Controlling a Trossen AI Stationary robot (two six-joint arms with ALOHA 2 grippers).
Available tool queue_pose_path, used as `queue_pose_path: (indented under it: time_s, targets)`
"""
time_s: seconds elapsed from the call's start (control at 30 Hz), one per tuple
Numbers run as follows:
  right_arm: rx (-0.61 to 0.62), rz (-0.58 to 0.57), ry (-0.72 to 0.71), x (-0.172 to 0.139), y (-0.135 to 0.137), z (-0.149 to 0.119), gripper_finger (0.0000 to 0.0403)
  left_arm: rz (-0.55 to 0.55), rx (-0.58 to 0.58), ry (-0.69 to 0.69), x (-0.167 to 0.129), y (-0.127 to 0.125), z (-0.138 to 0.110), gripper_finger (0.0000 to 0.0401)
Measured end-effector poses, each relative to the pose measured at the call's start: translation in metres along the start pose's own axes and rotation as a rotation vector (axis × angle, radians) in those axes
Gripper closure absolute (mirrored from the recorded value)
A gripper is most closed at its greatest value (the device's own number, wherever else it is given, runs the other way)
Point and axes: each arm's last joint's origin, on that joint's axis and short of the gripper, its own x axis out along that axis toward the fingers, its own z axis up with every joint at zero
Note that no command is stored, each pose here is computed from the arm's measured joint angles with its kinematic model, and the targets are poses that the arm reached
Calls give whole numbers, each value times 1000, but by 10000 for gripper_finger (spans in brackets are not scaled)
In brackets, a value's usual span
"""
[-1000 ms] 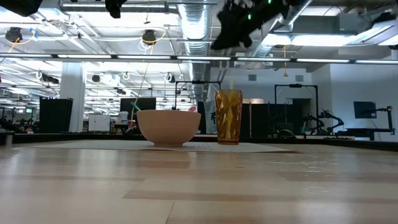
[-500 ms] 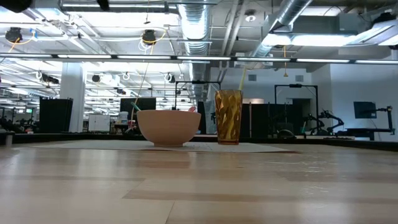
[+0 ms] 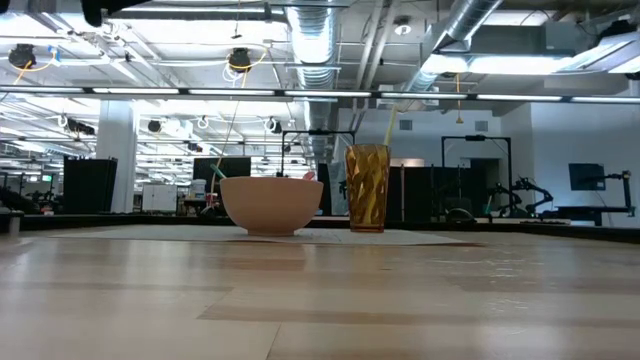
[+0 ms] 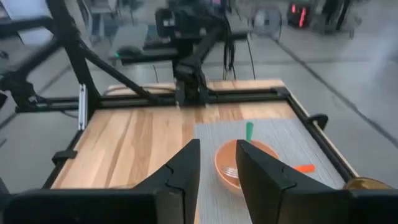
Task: Pick & Place Utensil
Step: Return to Home Position
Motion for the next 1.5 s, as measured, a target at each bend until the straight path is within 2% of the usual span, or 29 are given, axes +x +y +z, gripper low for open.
queue_pose_path:
  time_s: [0.2,0.4,0.63,0.7,0.87,1.13,1.37,1.5]
  targets:
    - [7,10,-129,-10,-3,-56,305,-110,-51,3,-16,3,-25,256]
    - [68,14,-193,-16,-5,-95,305,-138,-122,-2,-24,8,-41,256]
    - [90,24,-272,-28,-7,-120,305,-155,-145,34,-28,3,-71,256]
    - [89,21,-241,-28,-7,-133,305,-155,-144,36,-28,2,-73,256]
    - [83,26,-298,-34,-8,-148,305,-153,-139,37,-28,2,-73,256]
    - [88,27,-314,-14,-9,-180,305,-155,-119,46,-29,1,-81,256]
    - [84,30,-356,-7,-10,-191,305,-161,-125,74,-31,-2,-101,256]
    - [84,32,-383,0,-10,-206,305,-160,-144,78,-31,-3,-101,256]
